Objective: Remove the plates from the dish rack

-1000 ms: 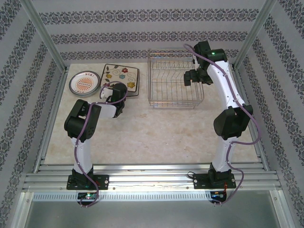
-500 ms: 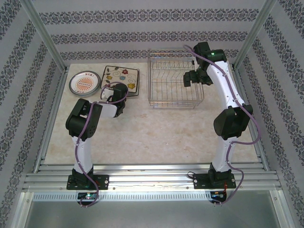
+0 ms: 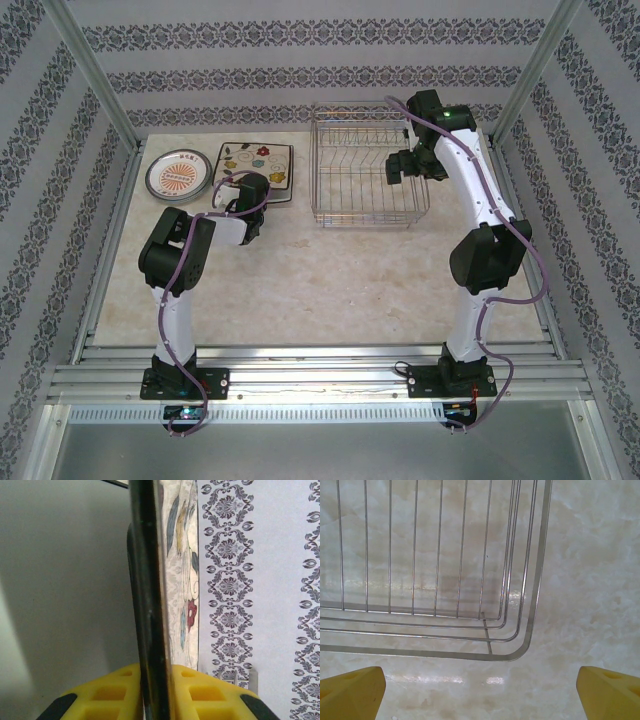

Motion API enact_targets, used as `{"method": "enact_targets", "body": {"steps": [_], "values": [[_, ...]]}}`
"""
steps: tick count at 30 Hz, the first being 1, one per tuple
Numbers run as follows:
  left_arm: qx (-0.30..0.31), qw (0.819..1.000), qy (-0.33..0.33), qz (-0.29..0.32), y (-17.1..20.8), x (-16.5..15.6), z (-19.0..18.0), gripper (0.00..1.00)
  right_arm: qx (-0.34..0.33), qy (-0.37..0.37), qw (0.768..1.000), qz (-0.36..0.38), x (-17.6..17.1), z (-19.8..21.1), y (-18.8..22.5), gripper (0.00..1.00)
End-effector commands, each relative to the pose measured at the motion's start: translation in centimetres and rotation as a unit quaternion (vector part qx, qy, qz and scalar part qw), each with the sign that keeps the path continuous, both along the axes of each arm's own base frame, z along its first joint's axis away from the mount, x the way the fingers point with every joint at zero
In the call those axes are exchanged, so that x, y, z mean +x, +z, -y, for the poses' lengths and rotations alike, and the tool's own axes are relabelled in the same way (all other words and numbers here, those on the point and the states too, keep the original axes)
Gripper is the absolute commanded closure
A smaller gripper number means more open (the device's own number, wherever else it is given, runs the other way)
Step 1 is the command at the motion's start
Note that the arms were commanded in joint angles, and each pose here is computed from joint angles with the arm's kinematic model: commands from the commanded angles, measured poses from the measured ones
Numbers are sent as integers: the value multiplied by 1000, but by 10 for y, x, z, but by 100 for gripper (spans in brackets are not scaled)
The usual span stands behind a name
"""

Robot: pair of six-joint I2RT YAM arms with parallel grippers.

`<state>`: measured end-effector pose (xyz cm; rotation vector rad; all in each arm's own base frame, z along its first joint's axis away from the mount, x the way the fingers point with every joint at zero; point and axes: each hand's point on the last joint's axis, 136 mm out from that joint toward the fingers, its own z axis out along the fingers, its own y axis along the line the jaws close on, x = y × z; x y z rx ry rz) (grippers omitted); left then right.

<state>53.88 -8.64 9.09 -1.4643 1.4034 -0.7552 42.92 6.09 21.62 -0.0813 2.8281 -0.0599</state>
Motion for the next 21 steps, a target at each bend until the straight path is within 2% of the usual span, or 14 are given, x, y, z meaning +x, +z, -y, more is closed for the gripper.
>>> {"method": "enact_targets", "body": {"steps": [1, 15, 21], "values": [[-24, 997, 4, 70, 46, 13, 11, 80, 3, 11, 1000, -3, -1, -7, -3, 2], [-23, 999, -13, 41, 29, 8, 15, 68, 8, 10, 1000, -5, -3, -8, -10, 2], [-26, 999, -23, 27, 26, 8, 19, 52, 11, 8, 1000, -5, -5, -9, -12, 2]]}}
